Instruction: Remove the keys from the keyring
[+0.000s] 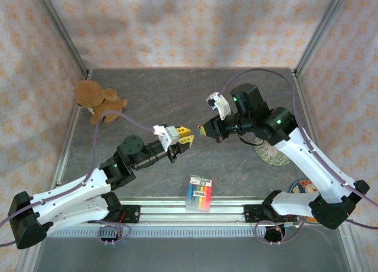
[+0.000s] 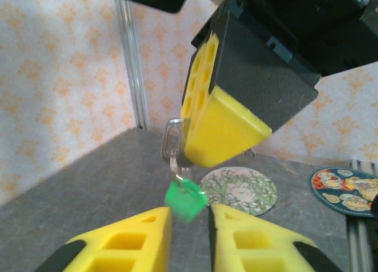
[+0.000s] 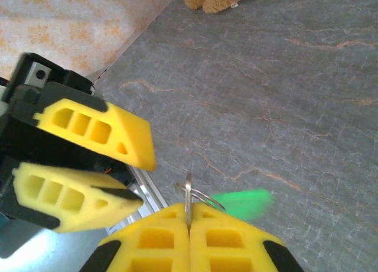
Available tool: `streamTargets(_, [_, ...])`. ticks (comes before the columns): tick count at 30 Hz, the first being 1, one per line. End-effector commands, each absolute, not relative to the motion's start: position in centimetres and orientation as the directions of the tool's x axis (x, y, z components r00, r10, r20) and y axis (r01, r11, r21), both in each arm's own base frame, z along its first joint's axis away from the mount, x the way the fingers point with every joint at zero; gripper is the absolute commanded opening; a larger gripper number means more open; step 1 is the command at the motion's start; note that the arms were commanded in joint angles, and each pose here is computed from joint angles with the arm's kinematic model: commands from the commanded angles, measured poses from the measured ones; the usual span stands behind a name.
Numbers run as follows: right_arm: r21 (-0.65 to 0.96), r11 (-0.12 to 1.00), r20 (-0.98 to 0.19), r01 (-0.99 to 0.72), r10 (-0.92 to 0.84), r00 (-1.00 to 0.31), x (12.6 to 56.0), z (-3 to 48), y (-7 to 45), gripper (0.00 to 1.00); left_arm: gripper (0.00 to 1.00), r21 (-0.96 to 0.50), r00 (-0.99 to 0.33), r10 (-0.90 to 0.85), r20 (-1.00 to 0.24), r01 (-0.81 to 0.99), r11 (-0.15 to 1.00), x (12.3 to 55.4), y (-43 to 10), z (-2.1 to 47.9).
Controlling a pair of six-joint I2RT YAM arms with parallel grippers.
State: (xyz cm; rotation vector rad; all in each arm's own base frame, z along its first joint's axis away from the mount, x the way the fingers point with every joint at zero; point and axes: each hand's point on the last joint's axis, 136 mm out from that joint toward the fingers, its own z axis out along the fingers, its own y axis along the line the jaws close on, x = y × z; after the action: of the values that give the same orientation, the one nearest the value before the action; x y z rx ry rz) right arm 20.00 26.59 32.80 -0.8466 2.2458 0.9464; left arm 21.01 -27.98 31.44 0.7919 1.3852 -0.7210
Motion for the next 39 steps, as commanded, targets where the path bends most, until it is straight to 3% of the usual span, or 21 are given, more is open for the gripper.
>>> streamTargets(1, [0.388, 0.549, -0.700, -0.741, -0.347, -0.624, 20.1, 33.6, 26.4, 0.00, 0.30, 0.045, 0.068, -0.019, -0.998, 0.828, 0.559, 20.6, -27.8, 32.1])
streamTargets(13, [0.400, 0.515, -0.706, -0.758, -0.354, -0.613, 19.5, 33.9, 26.7, 0.00, 0.42, 0.056, 0.071, -0.009, -0.997, 0.861, 0.506, 20.4, -29.3, 32.7])
streamTargets(21, [0.409, 0.503, -0.702, -0.761, -0.359, -0.615, 19.3, 33.7, 26.9, 0.00, 0.42, 0.068, 0.089, -0.020, -0.996, 0.868, 0.492, 20.6, -30.0, 33.8])
streamTargets(27, [0.417, 0.493, -0.700, -0.763, -0.361, -0.616, 19.1, 33.6, 27.0, 0.00, 0.36, 0.072, 0.090, -0.014, -0.996, 0.871, 0.486, 20.8, -30.4, 33.9])
streamTargets(39, [0.415, 0.488, -0.710, -0.767, -0.353, -0.609, 18.8, 34.0, 26.7, 0.00, 0.10, 0.079, 0.089, 0.006, -0.996, 0.854, 0.514, 21.5, -30.4, 33.7])
